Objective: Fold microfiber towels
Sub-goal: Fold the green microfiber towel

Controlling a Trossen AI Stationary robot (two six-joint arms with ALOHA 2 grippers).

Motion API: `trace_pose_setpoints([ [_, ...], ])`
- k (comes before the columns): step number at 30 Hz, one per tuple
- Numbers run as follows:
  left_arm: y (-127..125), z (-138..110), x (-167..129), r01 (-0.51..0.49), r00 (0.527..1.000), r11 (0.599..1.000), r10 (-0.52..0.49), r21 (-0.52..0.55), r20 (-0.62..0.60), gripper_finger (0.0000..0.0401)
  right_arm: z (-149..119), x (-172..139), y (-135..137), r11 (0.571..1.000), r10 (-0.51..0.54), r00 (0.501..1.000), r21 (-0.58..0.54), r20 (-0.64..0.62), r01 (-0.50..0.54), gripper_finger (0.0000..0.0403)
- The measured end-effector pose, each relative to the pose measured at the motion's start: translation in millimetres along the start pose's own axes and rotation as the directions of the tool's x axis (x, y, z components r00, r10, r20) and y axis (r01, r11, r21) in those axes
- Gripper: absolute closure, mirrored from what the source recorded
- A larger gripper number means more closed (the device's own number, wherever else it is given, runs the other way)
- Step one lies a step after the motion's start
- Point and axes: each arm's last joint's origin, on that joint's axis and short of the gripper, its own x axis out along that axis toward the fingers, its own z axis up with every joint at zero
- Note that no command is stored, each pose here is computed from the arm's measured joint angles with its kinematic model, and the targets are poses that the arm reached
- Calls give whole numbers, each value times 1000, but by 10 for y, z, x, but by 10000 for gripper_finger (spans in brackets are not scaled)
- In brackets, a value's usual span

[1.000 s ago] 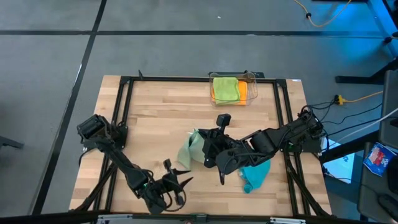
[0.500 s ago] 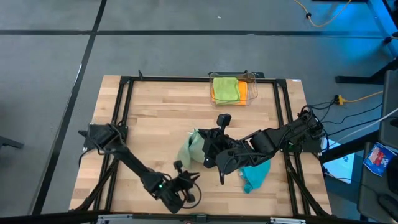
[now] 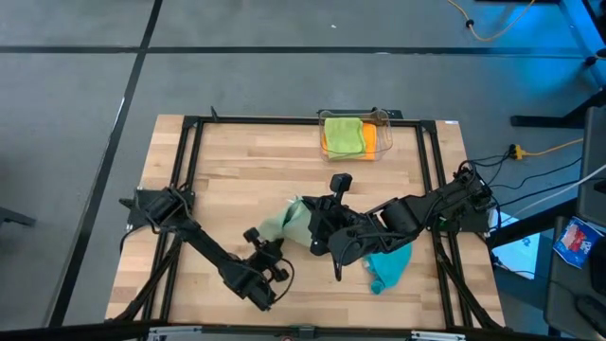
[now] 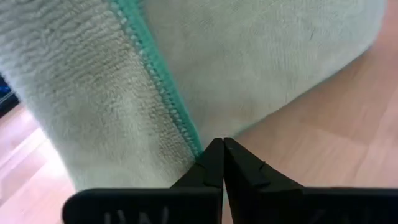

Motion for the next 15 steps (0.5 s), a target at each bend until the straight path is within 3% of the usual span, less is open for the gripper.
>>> trace_pose_setpoints([
  [9,224,-20,-310,-36,999,998,36,-47,-4,399,0,0,0,1000,0,1000,0,0,0,386],
  [15,248,-9,-290,-50,999,999,50,-15,-20,392,0,-1,1,1000,1,1000,2,0,-1,386],
])
